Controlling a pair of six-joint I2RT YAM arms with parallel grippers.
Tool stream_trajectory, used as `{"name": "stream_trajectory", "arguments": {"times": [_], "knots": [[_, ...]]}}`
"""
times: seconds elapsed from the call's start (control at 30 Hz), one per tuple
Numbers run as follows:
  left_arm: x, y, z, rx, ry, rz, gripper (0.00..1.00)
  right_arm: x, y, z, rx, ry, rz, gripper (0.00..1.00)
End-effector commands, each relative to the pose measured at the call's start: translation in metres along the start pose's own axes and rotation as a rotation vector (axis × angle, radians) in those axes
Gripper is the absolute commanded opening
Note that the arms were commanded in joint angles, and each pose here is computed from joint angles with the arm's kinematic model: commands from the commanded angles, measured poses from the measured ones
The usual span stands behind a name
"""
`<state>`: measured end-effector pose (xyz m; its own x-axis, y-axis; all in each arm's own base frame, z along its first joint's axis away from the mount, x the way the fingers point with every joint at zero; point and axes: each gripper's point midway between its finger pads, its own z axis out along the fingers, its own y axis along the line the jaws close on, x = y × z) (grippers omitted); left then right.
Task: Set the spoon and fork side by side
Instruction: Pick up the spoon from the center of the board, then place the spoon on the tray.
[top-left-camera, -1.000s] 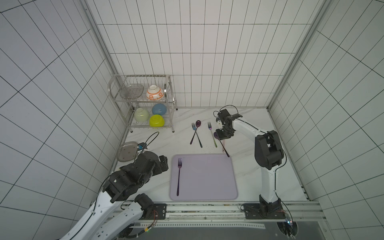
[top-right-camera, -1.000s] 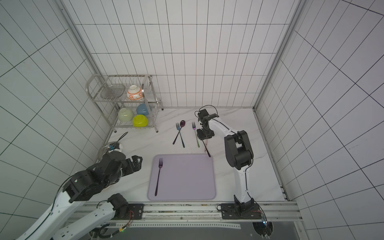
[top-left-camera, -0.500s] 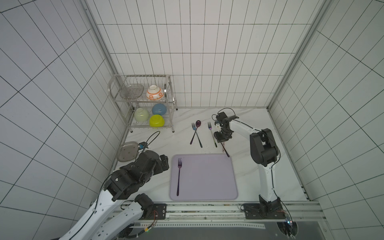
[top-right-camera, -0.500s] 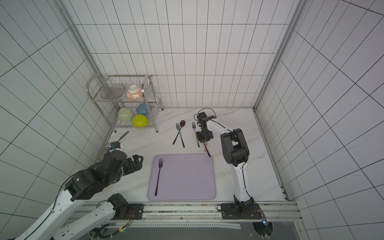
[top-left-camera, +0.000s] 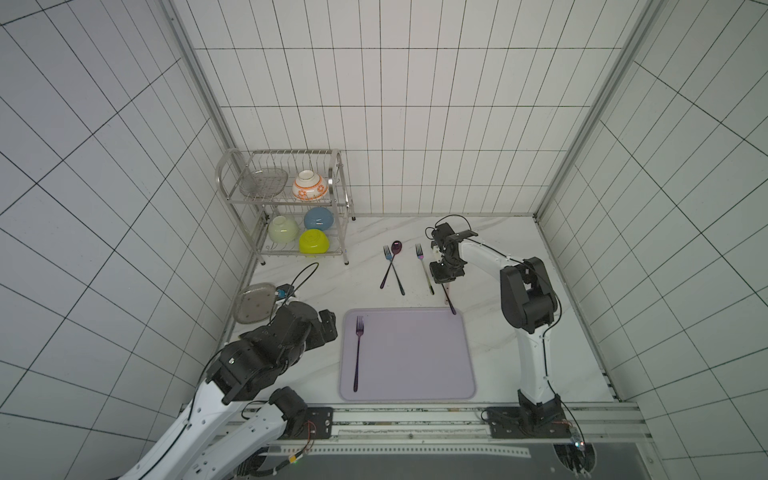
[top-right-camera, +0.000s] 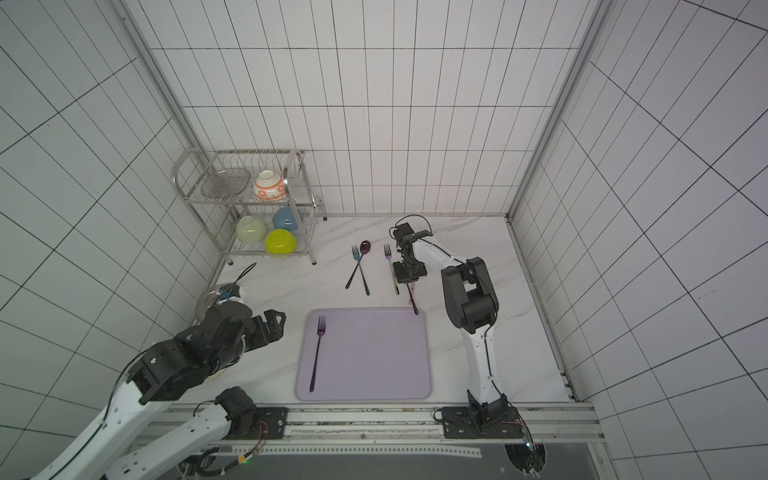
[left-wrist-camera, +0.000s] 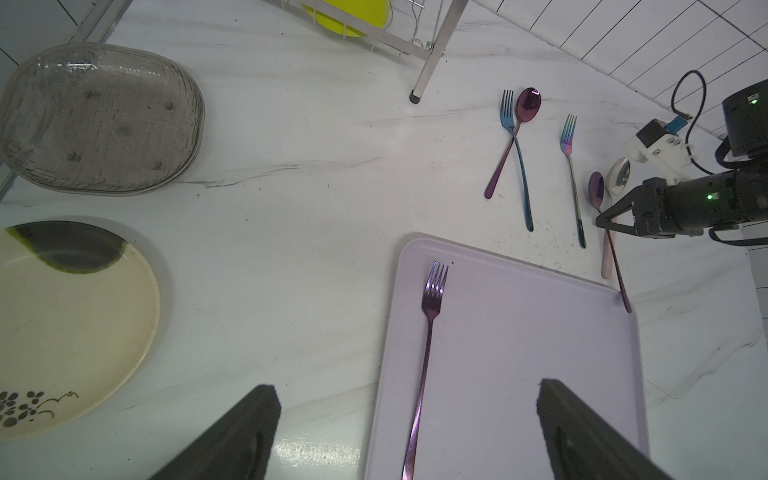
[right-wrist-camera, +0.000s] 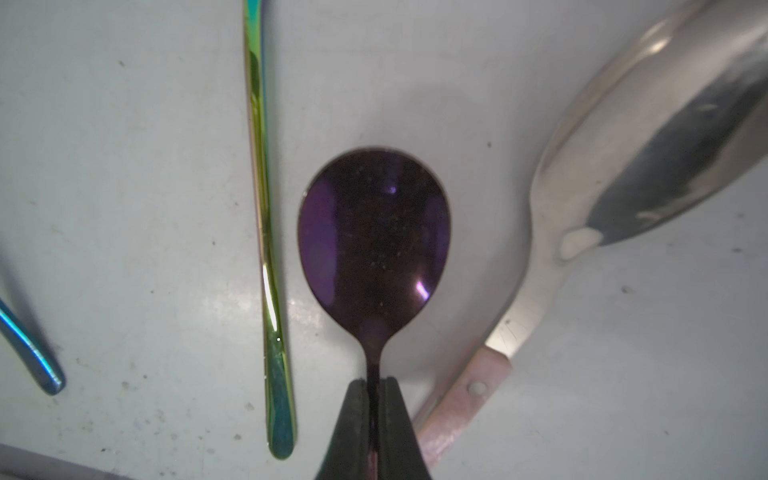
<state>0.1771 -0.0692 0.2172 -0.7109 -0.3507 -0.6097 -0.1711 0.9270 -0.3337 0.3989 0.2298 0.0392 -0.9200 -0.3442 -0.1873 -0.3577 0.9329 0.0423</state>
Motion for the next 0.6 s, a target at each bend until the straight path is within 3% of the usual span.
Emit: {"name": "stream_trajectory", "arguments": {"times": [0.0,0.2,0.4,0.57], "knots": [[-0.005,0.004,-0.005,-0.007,-0.03,0.003,0.98,-0.004,0.009,-0.061,0.054,-0.091,0.063,0.0],[-0.013,0.012,-0.022,-0.011,-0.074,-0.003,0.98,0.044,0.071,-0.101,-0.018,-0.111,0.203,0.0],[-0.022,0.017,-0.045,0.024,-0.123,-0.043,0.98,0.1,0.148,-0.101,-0.115,-0.121,0.329,0.0],[-0.02,0.022,-0.052,0.051,-0.145,-0.043,0.98,0.128,0.207,-0.084,-0.103,-0.12,0.362,0.0]]}}
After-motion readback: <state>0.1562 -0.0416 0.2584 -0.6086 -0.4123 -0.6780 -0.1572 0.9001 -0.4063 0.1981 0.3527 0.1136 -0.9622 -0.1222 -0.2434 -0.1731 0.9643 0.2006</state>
